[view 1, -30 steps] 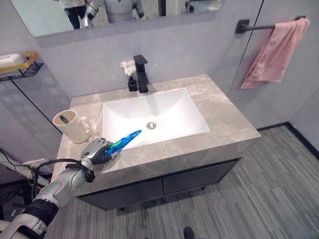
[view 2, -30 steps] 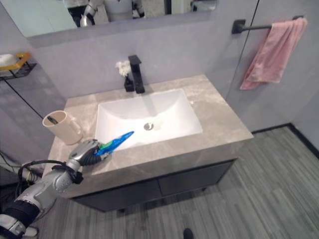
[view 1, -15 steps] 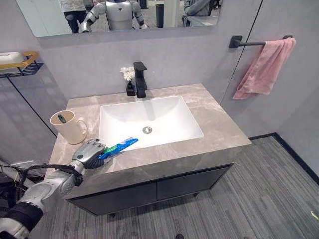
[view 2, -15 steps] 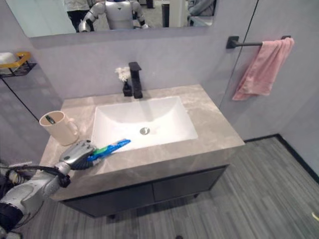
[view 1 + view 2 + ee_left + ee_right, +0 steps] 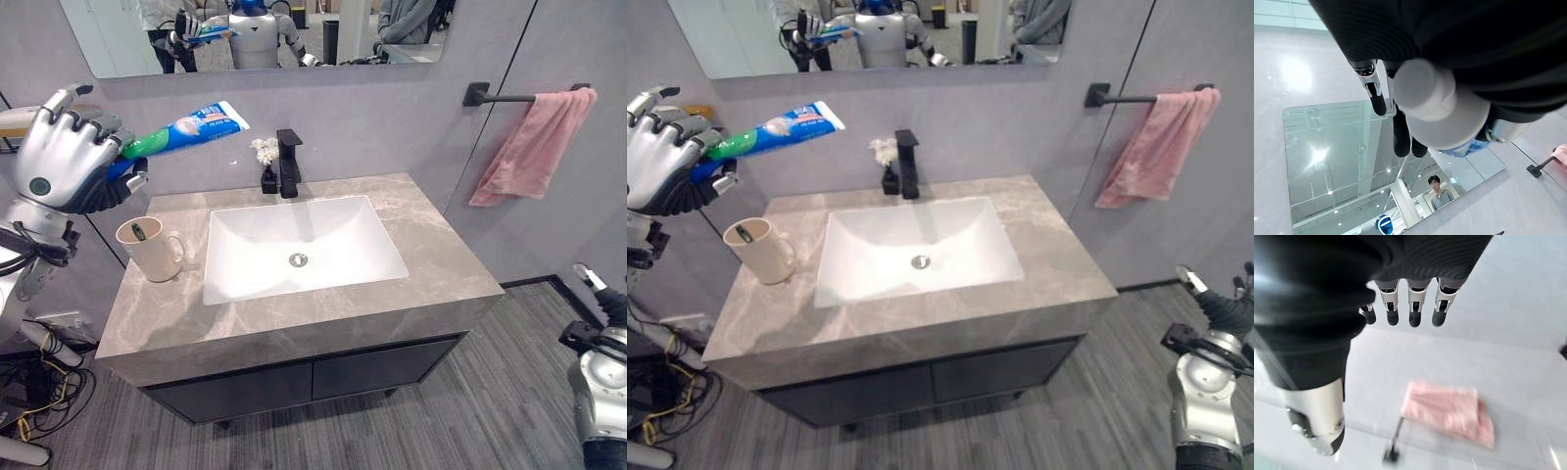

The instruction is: Put brush and paste in cup on sink, flatten towel.

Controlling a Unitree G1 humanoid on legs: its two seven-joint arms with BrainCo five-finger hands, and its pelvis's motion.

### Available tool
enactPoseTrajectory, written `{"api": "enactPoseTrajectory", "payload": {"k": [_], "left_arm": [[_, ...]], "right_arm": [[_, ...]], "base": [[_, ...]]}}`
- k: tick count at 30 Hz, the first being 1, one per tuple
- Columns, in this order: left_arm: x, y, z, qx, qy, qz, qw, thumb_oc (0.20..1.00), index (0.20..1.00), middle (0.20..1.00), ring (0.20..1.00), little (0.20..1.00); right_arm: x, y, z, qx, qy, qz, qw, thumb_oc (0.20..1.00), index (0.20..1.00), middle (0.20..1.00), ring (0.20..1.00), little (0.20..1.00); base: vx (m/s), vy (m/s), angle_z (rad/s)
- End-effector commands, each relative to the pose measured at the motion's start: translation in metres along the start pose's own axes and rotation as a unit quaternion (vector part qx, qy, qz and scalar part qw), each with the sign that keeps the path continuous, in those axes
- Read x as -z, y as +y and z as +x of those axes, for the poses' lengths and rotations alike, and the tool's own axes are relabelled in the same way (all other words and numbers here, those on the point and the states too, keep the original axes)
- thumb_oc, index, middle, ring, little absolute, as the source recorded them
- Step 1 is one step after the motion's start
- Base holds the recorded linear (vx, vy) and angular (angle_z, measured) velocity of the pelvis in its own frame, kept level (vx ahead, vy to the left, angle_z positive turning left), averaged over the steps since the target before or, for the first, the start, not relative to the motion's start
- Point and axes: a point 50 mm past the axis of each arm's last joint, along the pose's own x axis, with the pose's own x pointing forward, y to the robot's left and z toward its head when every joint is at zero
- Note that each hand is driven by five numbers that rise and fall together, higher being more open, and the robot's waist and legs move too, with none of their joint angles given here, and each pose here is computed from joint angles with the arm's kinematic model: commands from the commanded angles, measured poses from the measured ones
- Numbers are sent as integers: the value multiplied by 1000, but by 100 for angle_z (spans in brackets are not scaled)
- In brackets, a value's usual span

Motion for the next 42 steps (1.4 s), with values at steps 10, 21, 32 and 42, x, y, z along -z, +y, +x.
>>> {"api": "enactPoseTrajectory", "payload": {"k": [10,21,32,42], "left_arm": [[8,33,54,-107,53,-71,990,200,200,200,200,200],[-31,41,77,-147,-13,-150,978,200,200,200,200,200],[-77,39,84,-158,-95,-209,960,200,200,200,200,200],[-98,39,82,-146,-149,-237,949,200,200,200,200,200]], "right_arm": [[-89,146,-6,-406,-66,201,889,1000,1000,1000,1000,1000],[-166,238,-62,-560,-94,333,752,1000,1000,1000,1000,1000],[-222,271,-89,-582,-96,481,649,1000,1000,1000,1000,1000],[-263,266,-89,-562,-150,529,618,1000,1000,1000,1000,1000]], "base": [[-7,-2,-1],[0,1,3],[13,-3,11],[3,-1,2]]}}
